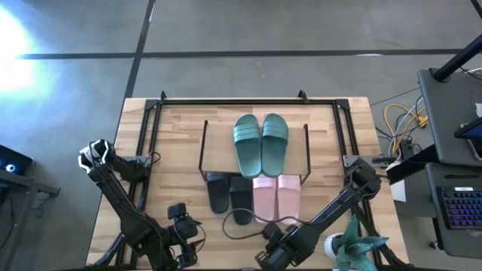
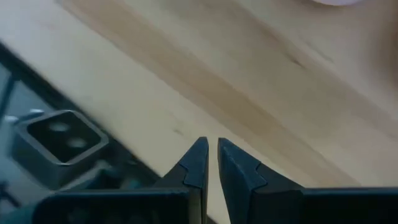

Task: Pick and place slides into the shelf
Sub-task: Adjust the slippers under the shelf

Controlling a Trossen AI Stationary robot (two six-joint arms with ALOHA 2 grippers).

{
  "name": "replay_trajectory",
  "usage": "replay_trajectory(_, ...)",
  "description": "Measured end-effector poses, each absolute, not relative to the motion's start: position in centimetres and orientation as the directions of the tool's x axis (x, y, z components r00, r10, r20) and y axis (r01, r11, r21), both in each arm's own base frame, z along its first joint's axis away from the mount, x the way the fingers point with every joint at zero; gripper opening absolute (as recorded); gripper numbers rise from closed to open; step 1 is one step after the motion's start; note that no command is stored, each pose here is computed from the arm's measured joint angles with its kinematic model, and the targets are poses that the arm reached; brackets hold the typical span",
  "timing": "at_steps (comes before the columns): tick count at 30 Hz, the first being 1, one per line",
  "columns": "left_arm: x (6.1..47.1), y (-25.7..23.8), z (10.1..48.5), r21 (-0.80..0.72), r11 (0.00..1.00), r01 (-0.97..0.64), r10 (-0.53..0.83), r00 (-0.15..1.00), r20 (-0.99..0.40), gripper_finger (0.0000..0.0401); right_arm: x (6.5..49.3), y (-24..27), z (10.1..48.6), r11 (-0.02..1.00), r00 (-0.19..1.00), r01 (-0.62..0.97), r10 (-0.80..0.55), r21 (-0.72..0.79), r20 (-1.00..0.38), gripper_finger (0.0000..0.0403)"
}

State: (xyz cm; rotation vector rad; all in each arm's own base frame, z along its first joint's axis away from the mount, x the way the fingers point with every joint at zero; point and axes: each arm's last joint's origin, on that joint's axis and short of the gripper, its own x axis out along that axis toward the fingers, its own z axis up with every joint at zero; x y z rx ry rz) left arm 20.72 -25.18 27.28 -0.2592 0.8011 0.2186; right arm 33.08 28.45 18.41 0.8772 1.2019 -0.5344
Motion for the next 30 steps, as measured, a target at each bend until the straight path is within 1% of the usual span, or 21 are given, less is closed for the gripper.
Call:
replay_trajectory(5, 20.7, -25.1, 26.9, -0.136, 0.947, -0.291, 0.102, 0.672, -0.734, 0.0235, 33.6, 28.5, 18.5, 0.562, 0.331, 0.755, 0.12, 0.339, -0.936, 0.0028)
replay_trajectory(10, 20.5, -24.9, 26.4, -0.119, 0.949, -0.292, 0.11, 0.661, -0.742, 0.0235, 33.5, 29.3, 18.6, 0.561, 0.312, 0.738, 0.211, 0.376, -0.927, 0.0028)
replay_trajectory(17, 20.6, -24.8, 26.2, -0.115, 0.949, -0.295, 0.115, 0.658, -0.744, 0.0235, 33.3, 29.4, 18.5, 0.525, 0.312, 0.764, 0.208, 0.375, -0.927, 0.0028)
replay_trajectory(30, 20.6, -24.7, 26.1, -0.11, 0.949, -0.295, 0.116, 0.653, -0.749, 0.0235, 33.7, 29.1, 18.8, 0.511, 0.322, 0.769, 0.21, 0.384, -0.923, 0.0028)
